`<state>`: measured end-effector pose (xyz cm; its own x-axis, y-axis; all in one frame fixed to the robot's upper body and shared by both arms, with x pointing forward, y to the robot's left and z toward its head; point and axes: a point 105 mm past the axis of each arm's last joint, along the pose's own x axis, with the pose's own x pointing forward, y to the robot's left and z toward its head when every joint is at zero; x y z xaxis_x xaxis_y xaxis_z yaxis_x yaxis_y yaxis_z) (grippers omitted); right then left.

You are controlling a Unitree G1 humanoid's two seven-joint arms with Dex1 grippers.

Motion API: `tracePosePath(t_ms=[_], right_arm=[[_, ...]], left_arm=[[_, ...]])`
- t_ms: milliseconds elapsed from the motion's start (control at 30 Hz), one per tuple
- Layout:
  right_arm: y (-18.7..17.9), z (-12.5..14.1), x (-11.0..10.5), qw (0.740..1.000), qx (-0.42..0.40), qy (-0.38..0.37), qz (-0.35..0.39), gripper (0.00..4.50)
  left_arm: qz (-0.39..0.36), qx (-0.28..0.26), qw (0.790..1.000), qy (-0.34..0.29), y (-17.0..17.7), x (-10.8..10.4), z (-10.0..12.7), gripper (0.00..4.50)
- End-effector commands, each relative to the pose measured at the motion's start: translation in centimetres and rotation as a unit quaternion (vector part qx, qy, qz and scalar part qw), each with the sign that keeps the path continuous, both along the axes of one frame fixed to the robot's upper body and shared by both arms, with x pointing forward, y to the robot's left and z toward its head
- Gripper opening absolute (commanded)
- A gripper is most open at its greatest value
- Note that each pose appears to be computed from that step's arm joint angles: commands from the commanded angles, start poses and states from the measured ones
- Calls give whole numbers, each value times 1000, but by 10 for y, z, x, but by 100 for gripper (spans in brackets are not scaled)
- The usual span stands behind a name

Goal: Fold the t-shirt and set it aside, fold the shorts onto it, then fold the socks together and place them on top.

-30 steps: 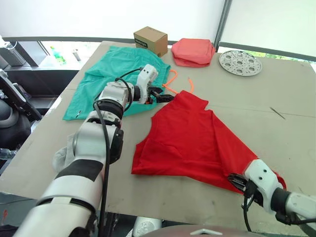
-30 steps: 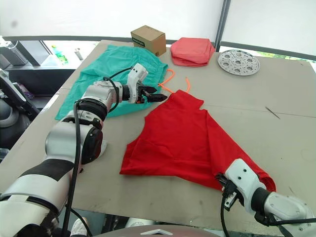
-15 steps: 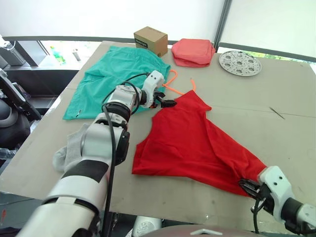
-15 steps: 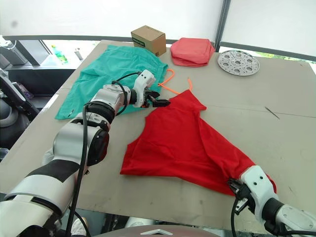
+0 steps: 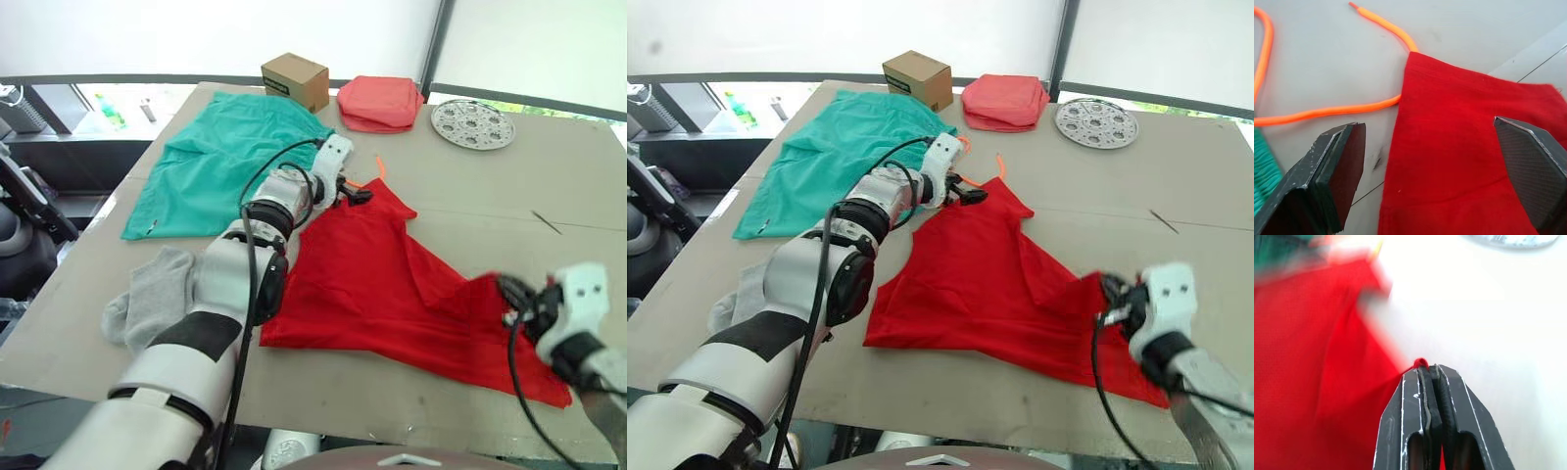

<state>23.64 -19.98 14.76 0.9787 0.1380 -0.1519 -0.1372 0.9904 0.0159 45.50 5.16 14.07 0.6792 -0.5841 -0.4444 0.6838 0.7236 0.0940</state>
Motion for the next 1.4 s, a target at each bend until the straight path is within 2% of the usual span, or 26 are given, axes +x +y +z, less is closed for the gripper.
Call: tracePosePath(t_ms=[33, 133, 400, 600, 1000, 1400], right_arm=[[-8, 8, 14, 996, 34, 7, -79, 0], [0, 10, 19, 996, 32, 18, -84, 0], [4, 13, 22, 995, 34, 21, -89, 0], [5, 19, 29, 996, 37, 8, -80, 0], [6, 25, 36, 998, 27, 6, -49, 0], [2, 33, 34, 998, 17, -14, -63, 0]], left_arm=[[10, 34, 999, -19, 1, 2, -6, 445], [1, 33, 999, 1, 1, -2, -15, 376], [-1, -12, 1000, 12, 18, -2, -7, 7], [-40, -69, 997, 17, 24, -5, 12, 7], [-54, -94, 994, 14, 31, -8, 15, 7], [-33, -123, 992, -20, 21, 0, 37, 7]])
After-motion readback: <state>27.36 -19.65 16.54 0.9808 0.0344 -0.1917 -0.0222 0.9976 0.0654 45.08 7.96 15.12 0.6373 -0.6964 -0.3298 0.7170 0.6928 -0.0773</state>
